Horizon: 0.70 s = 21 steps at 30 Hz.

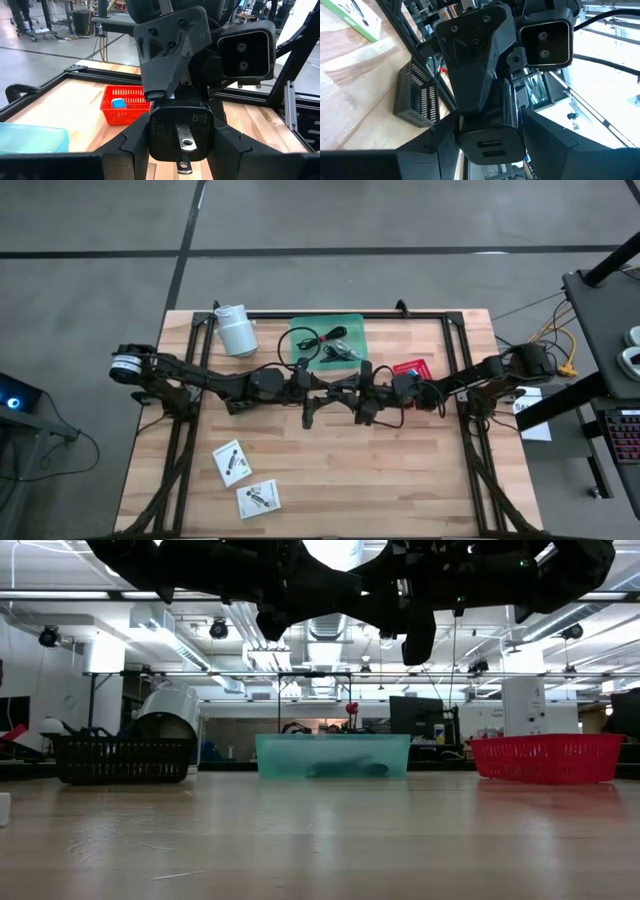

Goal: Pick and place items into bin
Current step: Put the black charger adapter into the orange bin

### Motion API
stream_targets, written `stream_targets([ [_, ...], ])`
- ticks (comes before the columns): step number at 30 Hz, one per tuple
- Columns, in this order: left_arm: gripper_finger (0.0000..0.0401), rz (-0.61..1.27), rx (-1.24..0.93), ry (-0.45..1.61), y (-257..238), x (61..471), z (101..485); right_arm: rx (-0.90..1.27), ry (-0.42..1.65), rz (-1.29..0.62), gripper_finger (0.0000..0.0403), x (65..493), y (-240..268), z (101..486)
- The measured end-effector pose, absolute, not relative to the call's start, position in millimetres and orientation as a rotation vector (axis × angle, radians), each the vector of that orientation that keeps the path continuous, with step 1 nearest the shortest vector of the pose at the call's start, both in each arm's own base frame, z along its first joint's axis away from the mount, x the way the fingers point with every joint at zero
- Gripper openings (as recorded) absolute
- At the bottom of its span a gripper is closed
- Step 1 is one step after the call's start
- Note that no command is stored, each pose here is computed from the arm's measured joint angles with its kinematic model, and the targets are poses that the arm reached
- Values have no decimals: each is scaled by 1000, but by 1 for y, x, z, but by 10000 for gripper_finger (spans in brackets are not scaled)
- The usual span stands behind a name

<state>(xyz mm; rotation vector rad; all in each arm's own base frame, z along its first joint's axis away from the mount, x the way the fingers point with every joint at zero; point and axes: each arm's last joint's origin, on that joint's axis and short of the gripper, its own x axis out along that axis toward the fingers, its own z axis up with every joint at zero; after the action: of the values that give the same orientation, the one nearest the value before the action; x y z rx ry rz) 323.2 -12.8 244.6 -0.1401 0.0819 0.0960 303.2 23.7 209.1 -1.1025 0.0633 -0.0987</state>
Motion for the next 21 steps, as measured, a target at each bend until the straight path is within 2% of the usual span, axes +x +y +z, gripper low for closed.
stream_targets([
  [15,135,99,-148,93,-13,323,243,-1126,66,-101,151,303,24,209],
  [21,204,112,-129,117,-12,322,241,-1103,94,-152,145,303,23,209],
])
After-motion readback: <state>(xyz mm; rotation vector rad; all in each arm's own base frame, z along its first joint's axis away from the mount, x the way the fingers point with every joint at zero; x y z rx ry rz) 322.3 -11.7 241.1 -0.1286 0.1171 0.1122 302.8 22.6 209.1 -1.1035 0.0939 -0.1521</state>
